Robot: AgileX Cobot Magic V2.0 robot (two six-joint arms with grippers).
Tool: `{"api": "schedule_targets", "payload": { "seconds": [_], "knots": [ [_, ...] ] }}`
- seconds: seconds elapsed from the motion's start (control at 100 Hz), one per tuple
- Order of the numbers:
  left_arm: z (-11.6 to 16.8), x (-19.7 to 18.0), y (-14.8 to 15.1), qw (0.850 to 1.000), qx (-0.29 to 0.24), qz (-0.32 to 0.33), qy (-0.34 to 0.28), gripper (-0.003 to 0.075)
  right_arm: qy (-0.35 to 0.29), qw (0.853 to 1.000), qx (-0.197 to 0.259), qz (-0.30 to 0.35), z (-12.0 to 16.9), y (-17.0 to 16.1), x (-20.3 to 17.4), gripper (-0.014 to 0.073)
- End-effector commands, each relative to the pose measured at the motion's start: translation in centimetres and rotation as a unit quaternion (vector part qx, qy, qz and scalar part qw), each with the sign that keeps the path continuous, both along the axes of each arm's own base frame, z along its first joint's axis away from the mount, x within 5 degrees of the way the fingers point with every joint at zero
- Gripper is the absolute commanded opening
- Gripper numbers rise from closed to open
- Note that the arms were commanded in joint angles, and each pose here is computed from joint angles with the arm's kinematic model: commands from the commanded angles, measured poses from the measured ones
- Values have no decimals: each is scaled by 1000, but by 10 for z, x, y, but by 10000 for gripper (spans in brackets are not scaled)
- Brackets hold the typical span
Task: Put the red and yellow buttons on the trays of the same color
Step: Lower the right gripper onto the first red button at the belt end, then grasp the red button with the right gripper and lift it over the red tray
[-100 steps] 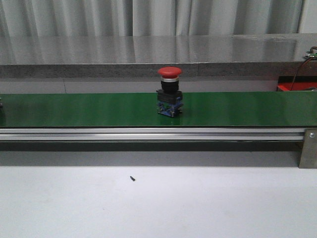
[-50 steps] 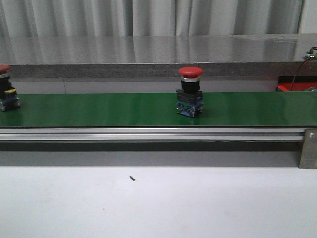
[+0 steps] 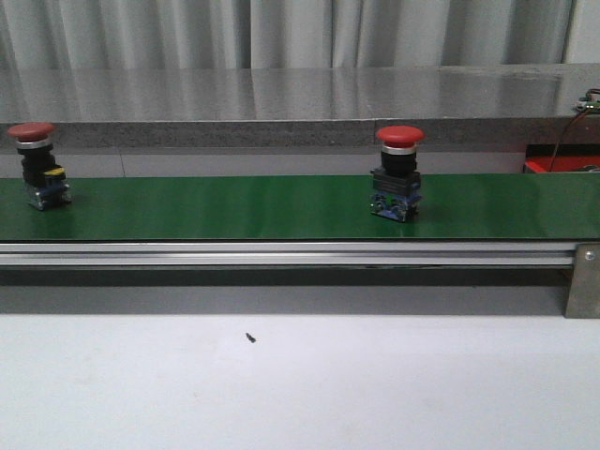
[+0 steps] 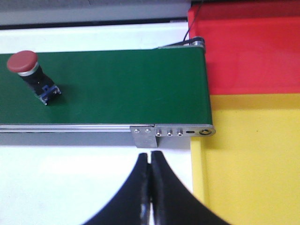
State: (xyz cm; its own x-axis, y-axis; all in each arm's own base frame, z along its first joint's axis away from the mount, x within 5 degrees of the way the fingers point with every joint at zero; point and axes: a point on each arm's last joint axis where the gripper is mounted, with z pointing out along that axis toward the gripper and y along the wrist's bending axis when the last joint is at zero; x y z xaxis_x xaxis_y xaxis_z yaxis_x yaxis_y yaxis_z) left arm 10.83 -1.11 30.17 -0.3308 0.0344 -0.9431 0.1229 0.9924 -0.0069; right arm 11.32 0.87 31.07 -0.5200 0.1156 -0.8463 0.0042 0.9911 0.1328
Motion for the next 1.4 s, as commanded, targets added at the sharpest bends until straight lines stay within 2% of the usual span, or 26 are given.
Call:
{"api": "schedule_targets", "payload": {
  "seconds": [0.0, 0.14, 0.21, 0.28, 0.3, 0.31, 0.4, 0.47, 0.62, 0.88, 1.08, 1.39],
  "knots": [
    [17, 0, 1, 998, -10, 7, -59, -19, 0, 1000, -1, 0, 21, 1, 20, -66],
    [17, 0, 1, 998, -10, 7, -59, -19, 33, 999, 6, 0, 17, 4, 41, -62],
    [17, 0, 1, 998, -10, 7, -59, -19, 51, 999, 21, 1, 12, 6, 48, -4],
    [17, 0, 1, 998, -10, 7, -59, -19, 67, 997, 39, 1, 7, 9, 54, 125],
    [17, 0, 1, 998, -10, 7, -59, -20, 70, 997, 44, 1, 6, 9, 55, 193],
    [17, 0, 1, 998, -10, 7, -59, -19, 71, 996, 46, 1, 6, 10, 55, 193],
    [17, 0, 1, 998, -10, 7, -59, -19, 80, 995, 62, 2, 3, 12, 59, 458],
    [17, 0, 1, 998, -10, 7, -59, -19, 76, 996, 41, 23, 5, 13, 61, 576],
    [17, 0, 1, 998, -10, 7, -59, -19, 82, 996, 19, 42, 16, 15, 76, 580],
    [17, 0, 1, 998, -10, 7, -59, -19, 164, 982, -24, 88, 18, 21, 134, 580],
    [17, 0, 1, 998, -10, 7, -59, -19, 180, 976, -33, 115, 14, 32, 174, 580],
    [17, 0, 1, 998, -10, 7, -59, -19, 193, 970, -44, 144, 3, 52, 215, 580]
  ]
}}
